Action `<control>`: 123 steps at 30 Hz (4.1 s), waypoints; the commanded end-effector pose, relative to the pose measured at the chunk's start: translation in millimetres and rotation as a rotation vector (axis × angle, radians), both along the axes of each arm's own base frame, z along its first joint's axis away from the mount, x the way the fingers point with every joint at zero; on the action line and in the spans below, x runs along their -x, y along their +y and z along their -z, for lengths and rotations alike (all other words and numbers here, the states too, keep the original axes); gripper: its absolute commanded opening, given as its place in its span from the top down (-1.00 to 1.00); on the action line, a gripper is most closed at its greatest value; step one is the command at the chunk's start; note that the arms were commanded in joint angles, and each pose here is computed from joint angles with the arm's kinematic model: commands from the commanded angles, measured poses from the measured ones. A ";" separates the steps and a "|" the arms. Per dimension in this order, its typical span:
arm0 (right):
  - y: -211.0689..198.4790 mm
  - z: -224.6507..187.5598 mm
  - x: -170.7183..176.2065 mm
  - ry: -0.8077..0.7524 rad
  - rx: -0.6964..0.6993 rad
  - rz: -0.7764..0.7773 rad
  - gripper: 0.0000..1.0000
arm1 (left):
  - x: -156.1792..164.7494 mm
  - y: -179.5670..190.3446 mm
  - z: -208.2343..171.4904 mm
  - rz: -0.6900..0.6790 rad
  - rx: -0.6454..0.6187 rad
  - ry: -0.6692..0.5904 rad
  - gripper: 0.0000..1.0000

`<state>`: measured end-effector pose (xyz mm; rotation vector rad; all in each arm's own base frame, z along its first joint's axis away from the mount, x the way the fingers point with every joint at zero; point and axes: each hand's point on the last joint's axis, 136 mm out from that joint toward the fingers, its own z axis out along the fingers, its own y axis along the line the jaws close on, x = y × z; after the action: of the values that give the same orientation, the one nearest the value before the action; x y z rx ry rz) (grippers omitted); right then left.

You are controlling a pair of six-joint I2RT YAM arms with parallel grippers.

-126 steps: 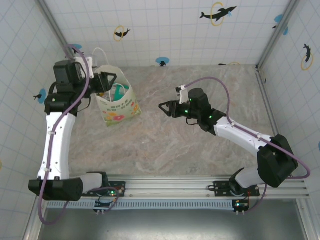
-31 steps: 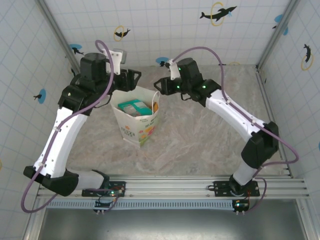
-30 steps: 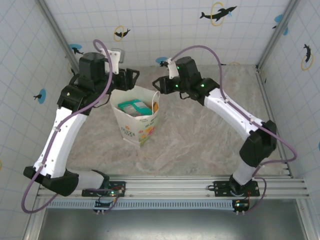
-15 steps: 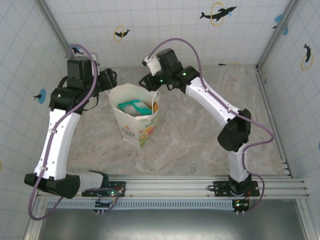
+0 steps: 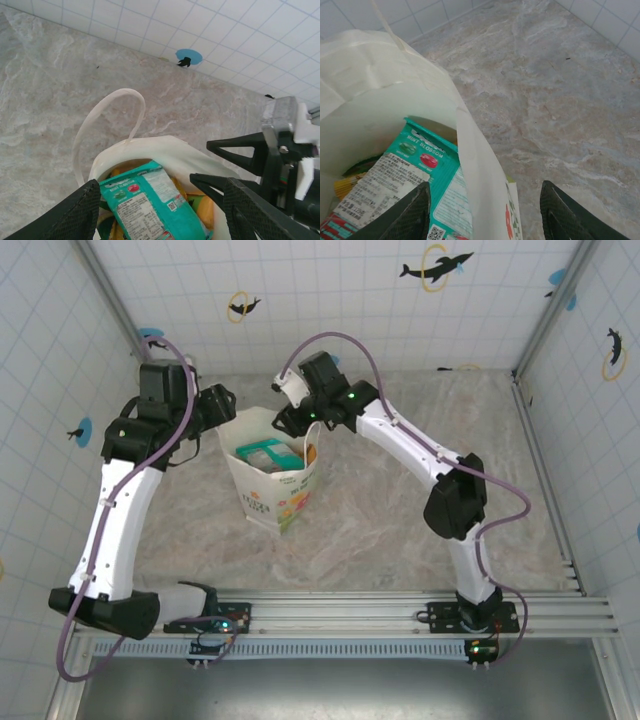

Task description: Place the snacks into the paper bag

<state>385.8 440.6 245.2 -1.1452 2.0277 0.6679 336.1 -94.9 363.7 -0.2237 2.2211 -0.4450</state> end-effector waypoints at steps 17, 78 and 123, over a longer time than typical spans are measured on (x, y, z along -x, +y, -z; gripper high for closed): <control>-14.7 -39.2 -31.4 -0.097 -0.033 0.207 0.99 | 6.8 1.9 14.2 0.000 0.002 0.051 -0.28; -206.1 -22.0 27.2 0.064 -0.146 0.952 1.00 | -21.5 -132.6 94.3 0.274 0.046 0.225 -0.25; -280.6 -56.1 46.3 -0.029 -0.256 1.012 0.00 | -36.0 -161.5 56.5 0.320 -0.039 0.092 -0.06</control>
<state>339.4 168.5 283.1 0.0743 2.1535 0.3202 366.1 -268.9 262.0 0.1458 2.5038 -0.5920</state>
